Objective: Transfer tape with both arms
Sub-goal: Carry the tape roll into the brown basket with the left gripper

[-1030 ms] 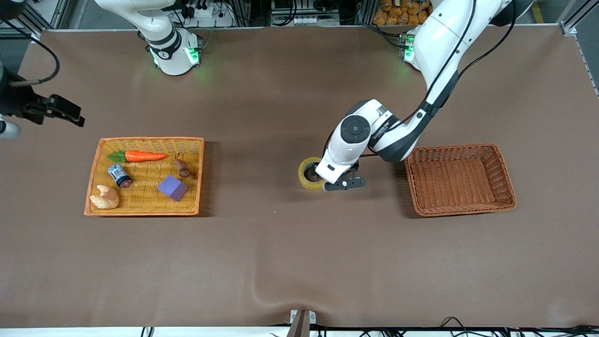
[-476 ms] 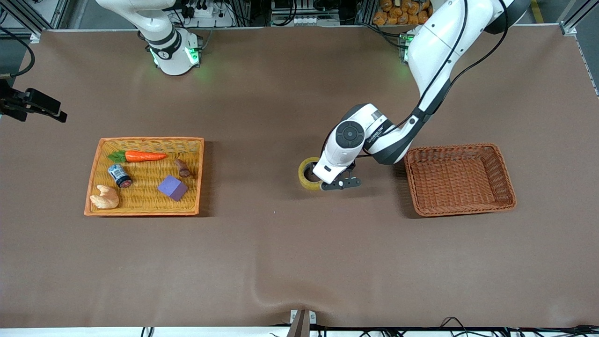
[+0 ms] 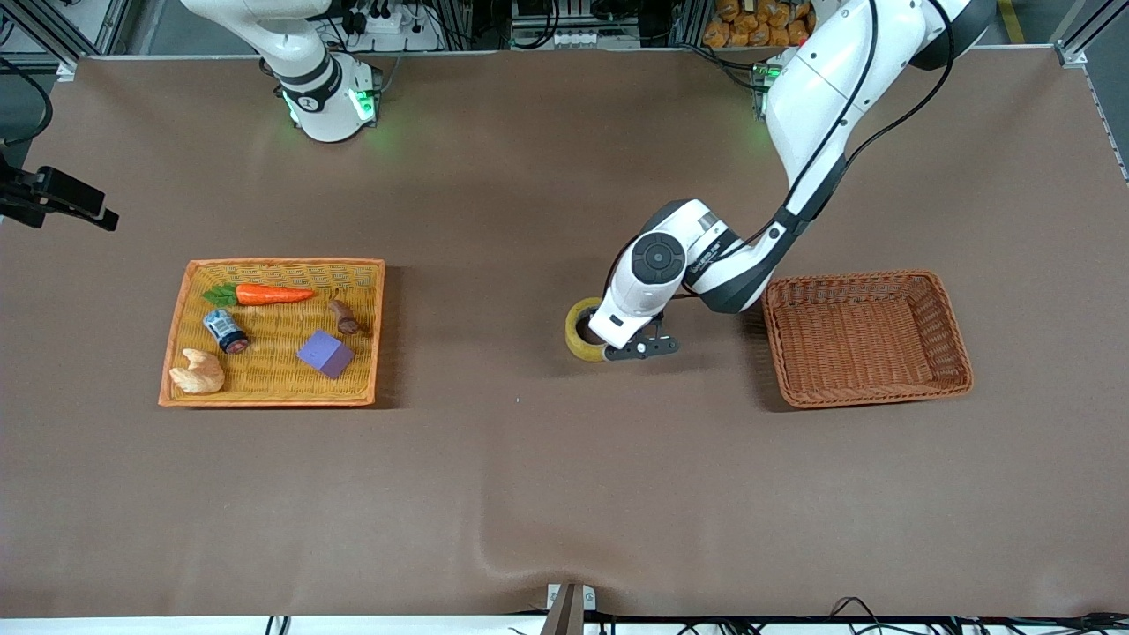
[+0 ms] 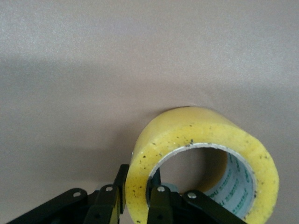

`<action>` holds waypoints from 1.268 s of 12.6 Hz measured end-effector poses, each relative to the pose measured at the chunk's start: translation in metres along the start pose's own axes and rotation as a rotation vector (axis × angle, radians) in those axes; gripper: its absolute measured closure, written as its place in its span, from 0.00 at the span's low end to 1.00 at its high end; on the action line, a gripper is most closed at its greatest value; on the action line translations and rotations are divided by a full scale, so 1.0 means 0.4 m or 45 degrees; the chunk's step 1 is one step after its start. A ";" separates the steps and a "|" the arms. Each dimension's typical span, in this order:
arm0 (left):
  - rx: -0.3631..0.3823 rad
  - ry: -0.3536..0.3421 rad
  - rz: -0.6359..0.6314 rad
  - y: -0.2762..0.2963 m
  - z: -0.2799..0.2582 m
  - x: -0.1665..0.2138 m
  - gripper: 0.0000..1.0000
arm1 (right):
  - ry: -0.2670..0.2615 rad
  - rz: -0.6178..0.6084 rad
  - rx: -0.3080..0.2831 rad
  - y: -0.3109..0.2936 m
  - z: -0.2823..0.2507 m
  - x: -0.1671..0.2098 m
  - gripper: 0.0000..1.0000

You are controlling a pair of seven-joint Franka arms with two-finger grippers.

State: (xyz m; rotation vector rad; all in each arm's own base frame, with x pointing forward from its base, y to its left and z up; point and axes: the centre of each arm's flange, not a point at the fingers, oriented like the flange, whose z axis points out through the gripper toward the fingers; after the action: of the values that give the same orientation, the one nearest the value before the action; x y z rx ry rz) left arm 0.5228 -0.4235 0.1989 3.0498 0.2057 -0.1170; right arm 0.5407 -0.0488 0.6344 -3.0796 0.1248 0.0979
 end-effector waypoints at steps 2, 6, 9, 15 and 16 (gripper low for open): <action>-0.013 0.024 -0.016 -0.007 -0.030 0.024 0.78 | 0.003 0.000 0.000 0.000 -0.002 0.000 0.00; 0.058 0.104 -0.114 -0.124 -0.269 0.129 0.78 | 0.007 -0.001 -0.001 0.000 -0.004 0.000 0.00; 0.101 0.152 -0.156 -0.237 -0.415 0.183 0.78 | 0.007 0.000 -0.002 0.001 -0.004 0.000 0.00; 0.157 0.036 0.035 -0.561 -0.474 0.300 0.78 | 0.006 -0.003 -0.002 -0.002 -0.004 0.000 0.00; 0.157 0.003 0.081 -0.647 -0.463 0.318 0.78 | 0.006 -0.006 -0.002 -0.006 -0.004 0.000 0.00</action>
State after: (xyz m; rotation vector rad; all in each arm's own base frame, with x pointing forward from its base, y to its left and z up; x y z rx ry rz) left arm 0.6259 -0.1352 0.3524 3.1756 0.1052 -0.1264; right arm 0.5410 -0.0466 0.6362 -3.0818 0.1171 0.0909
